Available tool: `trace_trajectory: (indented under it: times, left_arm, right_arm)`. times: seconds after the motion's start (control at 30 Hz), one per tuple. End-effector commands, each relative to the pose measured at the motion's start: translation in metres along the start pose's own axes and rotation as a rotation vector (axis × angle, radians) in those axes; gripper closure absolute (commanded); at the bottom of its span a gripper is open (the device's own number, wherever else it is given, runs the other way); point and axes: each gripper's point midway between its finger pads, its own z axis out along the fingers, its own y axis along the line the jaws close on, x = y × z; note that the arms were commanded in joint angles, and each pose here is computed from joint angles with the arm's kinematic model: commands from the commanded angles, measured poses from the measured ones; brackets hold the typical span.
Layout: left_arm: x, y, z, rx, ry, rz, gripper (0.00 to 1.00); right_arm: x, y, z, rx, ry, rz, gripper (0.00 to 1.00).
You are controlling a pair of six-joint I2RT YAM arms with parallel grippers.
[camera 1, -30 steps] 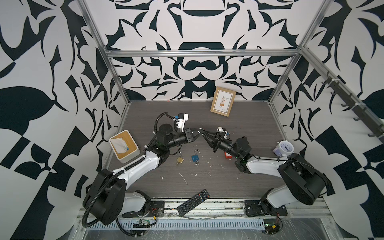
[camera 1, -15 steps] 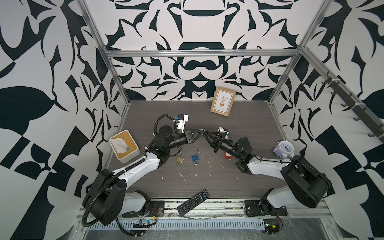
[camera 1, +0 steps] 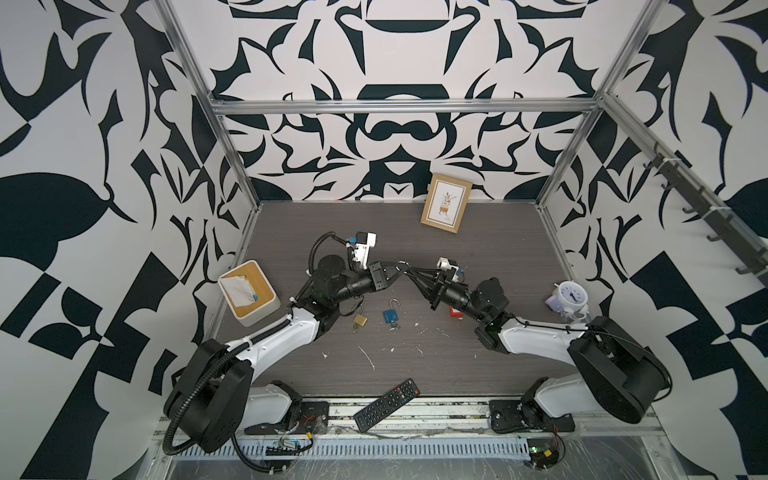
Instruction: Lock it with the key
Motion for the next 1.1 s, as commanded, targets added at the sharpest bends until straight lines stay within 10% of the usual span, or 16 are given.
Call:
trace_trajectory:
  times: [0.0,0.3,0.4,0.47,0.87,1.07]
  left_arm:
    - [0.001,0.012,-0.002,-0.032,-0.010,-0.004,1.00]
    - [0.005,0.005,-0.001,-0.011,0.027,-0.010,0.99]
    - [0.005,0.005,-0.002,-0.016,0.030,-0.017,0.42]
    - [0.002,-0.005,-0.008,-0.006,0.016,-0.003,0.29]
    - [-0.001,-0.030,-0.074,-0.082,-0.030,0.031,0.17]
    - [0.021,-0.034,-0.079,-0.053,0.053,0.084,0.22]
  right_arm:
    - [0.021,0.032,-0.004,-0.114,0.067,-0.076,0.86]
    - [0.027,0.034,0.008,-0.109,0.138,-0.149,1.00]
    - [0.025,0.027,0.008,-0.057,0.151,-0.203,1.00]
    - [0.023,0.024,0.006,-0.019,0.171,-0.260,1.00]
    - [0.022,0.003,-0.040,0.336,0.315,-0.676,1.00]
    - [0.040,0.034,-0.052,0.251,0.404,-0.776,1.00]
